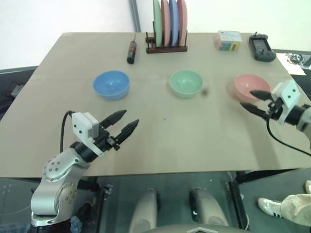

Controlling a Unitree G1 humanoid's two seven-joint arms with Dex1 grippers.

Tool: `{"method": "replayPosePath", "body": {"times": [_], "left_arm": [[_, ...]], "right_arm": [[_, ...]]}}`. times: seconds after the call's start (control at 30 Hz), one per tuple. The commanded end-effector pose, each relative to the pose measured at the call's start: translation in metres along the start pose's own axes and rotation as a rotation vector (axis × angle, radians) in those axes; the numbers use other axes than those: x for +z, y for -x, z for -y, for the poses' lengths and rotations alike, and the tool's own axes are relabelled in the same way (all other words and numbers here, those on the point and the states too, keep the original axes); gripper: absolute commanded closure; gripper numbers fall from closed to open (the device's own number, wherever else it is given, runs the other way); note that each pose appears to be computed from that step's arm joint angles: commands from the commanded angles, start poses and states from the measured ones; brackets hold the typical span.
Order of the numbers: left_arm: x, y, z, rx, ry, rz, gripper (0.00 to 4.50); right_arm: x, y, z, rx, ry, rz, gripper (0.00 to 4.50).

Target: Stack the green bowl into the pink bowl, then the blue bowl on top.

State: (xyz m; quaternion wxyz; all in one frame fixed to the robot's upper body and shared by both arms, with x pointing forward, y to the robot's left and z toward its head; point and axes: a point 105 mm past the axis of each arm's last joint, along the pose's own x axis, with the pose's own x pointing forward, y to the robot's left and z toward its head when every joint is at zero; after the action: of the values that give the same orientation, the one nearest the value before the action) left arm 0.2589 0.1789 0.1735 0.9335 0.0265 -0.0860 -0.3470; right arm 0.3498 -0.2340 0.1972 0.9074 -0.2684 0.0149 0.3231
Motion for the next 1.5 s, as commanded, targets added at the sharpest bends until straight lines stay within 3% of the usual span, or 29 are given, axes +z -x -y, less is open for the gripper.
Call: {"method": "replayPosePath", "body": {"times": [0.03,0.33,0.57,0.67,0.87,0.97,1.2,1.3,1.5], "left_arm": [[0.011,-0.008,0.005,-0.054,0.015,0.046,0.12],[0.032,-0.015,0.026,-0.229,0.083,0.150,0.03],[0.039,-0.014,0.039,-0.368,0.138,0.154,0.03],[0.041,-0.012,0.039,-0.385,0.132,0.146,0.00],[0.042,-0.012,0.037,-0.378,0.109,0.145,0.00],[0.041,-0.012,0.037,-0.380,0.107,0.144,0.00],[0.039,-0.013,0.035,-0.396,0.090,0.128,0.00],[0.038,-0.013,0.034,-0.399,0.081,0.123,0.00],[0.026,-0.006,0.021,-0.367,0.027,0.056,0.00]], "right_arm": [[0.002,-0.004,0.021,-0.020,0.074,-0.073,0.12],[-0.042,-0.034,0.048,-0.021,0.012,-0.348,0.04],[-0.047,-0.063,0.051,-0.011,0.038,-0.439,0.04],[-0.046,-0.067,0.051,-0.014,0.051,-0.445,0.92],[-0.043,-0.073,0.047,0.020,0.068,-0.436,3.47],[-0.041,-0.074,0.045,0.041,0.079,-0.427,4.46],[-0.026,-0.076,0.034,0.164,0.175,-0.386,4.46],[-0.002,-0.080,0.017,0.287,0.259,-0.308,4.46],[0.061,-0.066,-0.080,0.637,0.402,-0.099,4.46]]}}
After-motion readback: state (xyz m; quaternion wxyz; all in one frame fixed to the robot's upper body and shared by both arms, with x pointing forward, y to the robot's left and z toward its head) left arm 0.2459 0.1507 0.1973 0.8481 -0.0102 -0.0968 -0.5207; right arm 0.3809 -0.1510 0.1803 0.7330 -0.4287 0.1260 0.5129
